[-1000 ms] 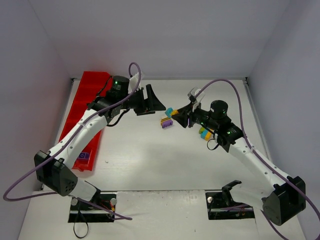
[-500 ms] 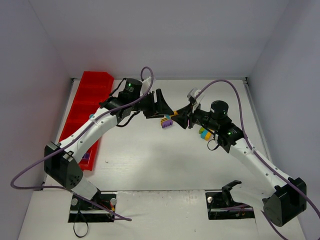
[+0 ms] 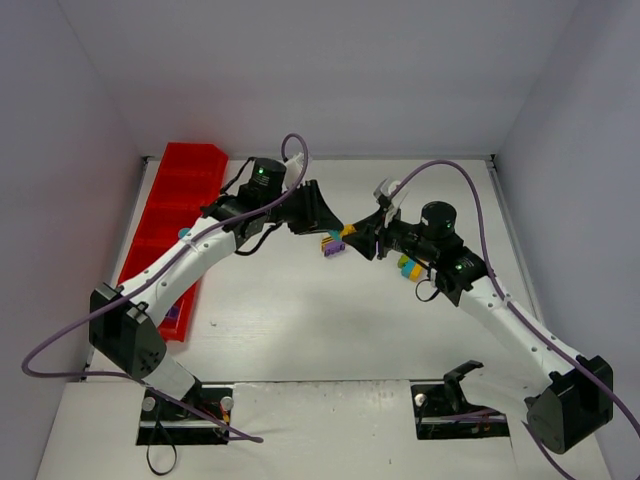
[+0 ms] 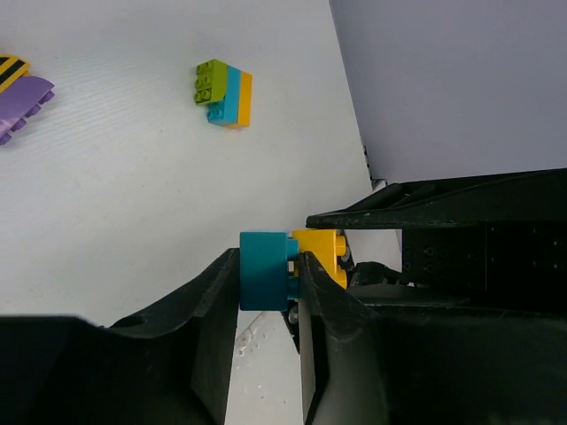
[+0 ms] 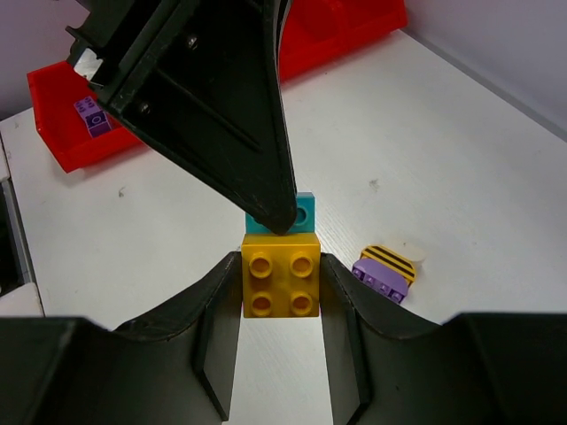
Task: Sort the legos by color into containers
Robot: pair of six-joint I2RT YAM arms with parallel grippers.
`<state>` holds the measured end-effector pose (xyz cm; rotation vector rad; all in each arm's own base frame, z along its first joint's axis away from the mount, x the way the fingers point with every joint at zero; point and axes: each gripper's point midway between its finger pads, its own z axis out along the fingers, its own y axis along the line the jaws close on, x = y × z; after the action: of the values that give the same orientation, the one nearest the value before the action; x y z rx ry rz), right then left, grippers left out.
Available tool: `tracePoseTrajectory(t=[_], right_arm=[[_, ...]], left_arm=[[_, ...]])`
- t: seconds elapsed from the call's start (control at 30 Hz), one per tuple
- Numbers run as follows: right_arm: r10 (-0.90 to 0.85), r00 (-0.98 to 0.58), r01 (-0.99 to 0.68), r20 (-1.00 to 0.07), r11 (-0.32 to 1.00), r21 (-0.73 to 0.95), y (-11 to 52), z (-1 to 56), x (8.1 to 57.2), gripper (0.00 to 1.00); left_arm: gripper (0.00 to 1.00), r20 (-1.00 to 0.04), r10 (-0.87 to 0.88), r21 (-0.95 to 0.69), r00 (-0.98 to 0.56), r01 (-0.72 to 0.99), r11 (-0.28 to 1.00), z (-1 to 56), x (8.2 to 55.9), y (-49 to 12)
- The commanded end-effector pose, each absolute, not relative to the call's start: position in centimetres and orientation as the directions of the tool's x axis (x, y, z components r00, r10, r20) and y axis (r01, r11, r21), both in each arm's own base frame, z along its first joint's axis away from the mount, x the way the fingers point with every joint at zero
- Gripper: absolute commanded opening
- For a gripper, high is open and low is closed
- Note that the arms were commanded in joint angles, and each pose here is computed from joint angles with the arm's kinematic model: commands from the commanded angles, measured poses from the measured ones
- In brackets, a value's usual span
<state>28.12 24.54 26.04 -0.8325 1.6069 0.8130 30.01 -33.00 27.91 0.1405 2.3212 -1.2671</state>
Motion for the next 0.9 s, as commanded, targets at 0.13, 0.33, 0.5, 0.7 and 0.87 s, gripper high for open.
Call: tracePoseTrajectory(t=[0.13, 0.33, 0.5, 0.7, 0.87], right_arm=[[-0.020, -0.011, -0.879, -1.000, 0.478, 0.001, 25.2, 31.0, 27.5, 0.00], [0.002, -0.008, -0.881, -1.000, 0.472, 0.008, 25.3, 31.5, 27.4, 0.00], [0.000, -0.011, -0.876, -1.000, 0.482, 0.010, 25.2, 31.6, 27.5, 0.00], [-0.030, -0.037, -0.862, -0.999, 0.506, 0.017, 24.8, 30.6, 27.7, 0.00], [-0.037, -0.050, -0.853, -0.998, 0.522, 0.023, 24.5, 30.1, 27.7, 0.00]], left_arm=[[0.16, -0.549, -0.156, -0.709, -0.821, 0.359, 0.607, 28.3, 30.8, -31.9], [0.12, -0.574, -0.140, -0.617, -0.807, 0.314, 0.722, 25.7, 31.8, -29.4], [0.12, -0.618, -0.151, -0.499, -0.771, 0.237, 0.833, 24.4, 33.9, -24.5], [0.12, -0.707, -0.245, -0.259, -0.663, -0.078, 0.963, 24.4, 38.4, -10.2], [0.12, -0.722, -0.290, -0.121, -0.628, -0.297, 0.947, 23.1, 40.5, -0.4]])
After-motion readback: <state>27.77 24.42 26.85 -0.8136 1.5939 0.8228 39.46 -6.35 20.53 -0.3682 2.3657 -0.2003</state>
